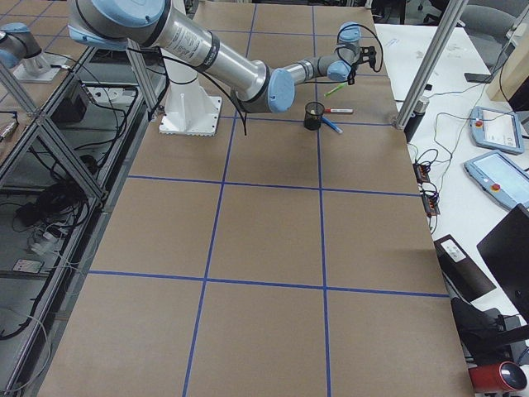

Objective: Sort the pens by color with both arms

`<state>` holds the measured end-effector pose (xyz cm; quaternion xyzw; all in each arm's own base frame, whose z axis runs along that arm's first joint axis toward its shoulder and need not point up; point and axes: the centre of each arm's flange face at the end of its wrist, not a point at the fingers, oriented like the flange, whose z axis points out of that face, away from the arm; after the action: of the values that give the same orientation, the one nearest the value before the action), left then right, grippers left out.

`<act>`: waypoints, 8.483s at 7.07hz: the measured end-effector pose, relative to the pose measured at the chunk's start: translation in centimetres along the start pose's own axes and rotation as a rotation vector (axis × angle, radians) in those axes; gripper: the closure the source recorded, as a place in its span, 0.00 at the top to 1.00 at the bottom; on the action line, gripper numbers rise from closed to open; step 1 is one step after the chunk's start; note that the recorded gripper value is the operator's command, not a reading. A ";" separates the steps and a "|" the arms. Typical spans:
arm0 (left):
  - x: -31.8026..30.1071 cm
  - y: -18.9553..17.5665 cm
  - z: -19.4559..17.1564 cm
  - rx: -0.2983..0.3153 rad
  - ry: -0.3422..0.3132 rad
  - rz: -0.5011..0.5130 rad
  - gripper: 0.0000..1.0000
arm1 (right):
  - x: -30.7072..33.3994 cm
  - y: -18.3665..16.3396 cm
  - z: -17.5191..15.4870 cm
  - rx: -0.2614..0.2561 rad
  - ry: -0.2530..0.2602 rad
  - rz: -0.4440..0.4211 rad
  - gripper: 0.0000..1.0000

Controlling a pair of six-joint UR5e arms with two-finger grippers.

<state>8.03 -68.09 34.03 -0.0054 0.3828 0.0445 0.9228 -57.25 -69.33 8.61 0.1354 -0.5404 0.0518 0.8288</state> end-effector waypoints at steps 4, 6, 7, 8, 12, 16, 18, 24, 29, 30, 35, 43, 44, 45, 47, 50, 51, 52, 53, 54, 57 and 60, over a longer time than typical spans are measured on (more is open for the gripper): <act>0.1 0.0 0.0 0.001 0.000 0.001 0.99 | -1.4 0.0 -0.2 0.061 0.008 -0.011 0.07; 0.2 0.0 -0.1 0.001 0.000 0.000 0.99 | -1.7 0.7 0.3 0.063 0.011 -0.015 0.07; 0.3 0.0 -0.1 0.001 0.000 0.000 0.99 | -1.9 1.0 0.6 0.062 0.011 -0.017 0.07; 0.3 0.0 -0.2 0.001 0.000 0.000 0.99 | -1.9 1.3 0.8 0.060 0.012 -0.016 0.07; 0.3 0.0 -0.2 0.002 0.001 0.001 0.99 | -0.4 2.0 2.4 0.033 0.041 0.001 0.07; 0.2 -0.1 -0.1 0.001 0.001 0.000 0.99 | 0.0 3.2 4.0 0.022 0.063 -0.002 0.10; 0.2 -0.1 0.0 0.001 0.000 0.000 0.99 | 0.0 3.3 4.1 0.033 0.067 -0.005 0.31; 3.1 -0.9 -1.1 0.020 0.009 -0.087 1.00 | -0.4 3.1 3.9 0.070 0.065 -0.009 0.64; 20.0 -1.2 0.0 0.052 0.098 -0.325 1.00 | 12.0 -6.0 -5.9 0.021 -0.001 0.115 0.85; 23.6 -1.2 0.6 0.056 0.117 -0.388 1.00 | 17.3 -7.2 -8.7 0.019 -0.005 0.144 0.93; 39.3 -0.8 9.0 0.055 0.237 -0.957 0.99 | 41.6 -2.0 -12.6 -0.067 0.266 0.418 0.99; 50.2 5.2 19.6 -0.031 0.374 -1.266 0.75 | 65.9 10.3 -28.3 -0.221 0.334 0.005 1.00; 51.3 6.0 19.8 -0.035 0.377 -1.274 0.65 | 66.6 10.9 -28.7 -0.248 0.316 0.034 1.00; 52.3 6.5 19.8 -0.035 0.383 -1.286 0.64 | 67.2 11.6 -28.7 -0.270 0.315 0.058 1.00; 53.7 7.3 20.0 -0.040 0.387 -1.293 0.60 | 68.5 13.2 -28.3 -0.305 0.334 0.080 1.00; 54.3 8.0 20.7 -0.030 0.382 -1.291 0.57 | 67.8 14.9 -30.1 -0.323 0.387 0.118 1.00; 54.3 8.0 20.8 -0.027 0.382 -1.292 0.54 | 66.5 15.3 -31.3 -0.323 0.430 0.125 1.00; 54.3 8.0 20.8 -0.025 0.382 -1.292 0.52 | 66.5 16.2 -32.4 -0.333 0.455 0.106 1.00; 54.2 8.0 20.8 -0.024 0.382 -1.292 0.47 | 67.6 17.1 -33.3 -0.355 0.461 0.064 1.00; 54.2 7.9 20.8 -0.023 0.382 -1.292 0.42 | 68.6 17.7 -34.0 -0.367 0.463 0.041 1.00; 54.2 7.9 20.8 -0.022 0.380 -1.293 0.22 | 69.9 18.3 -35.3 -0.361 0.453 0.043 1.00; 54.1 7.8 20.6 -0.020 0.382 -1.294 0.02 | 69.5 18.4 -35.6 -0.358 0.416 0.047 1.00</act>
<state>59.92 -55.23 10.53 -0.2499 0.4582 -0.5156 0.6795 -1.63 -45.96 61.50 -0.0395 -0.3620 0.0014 0.9313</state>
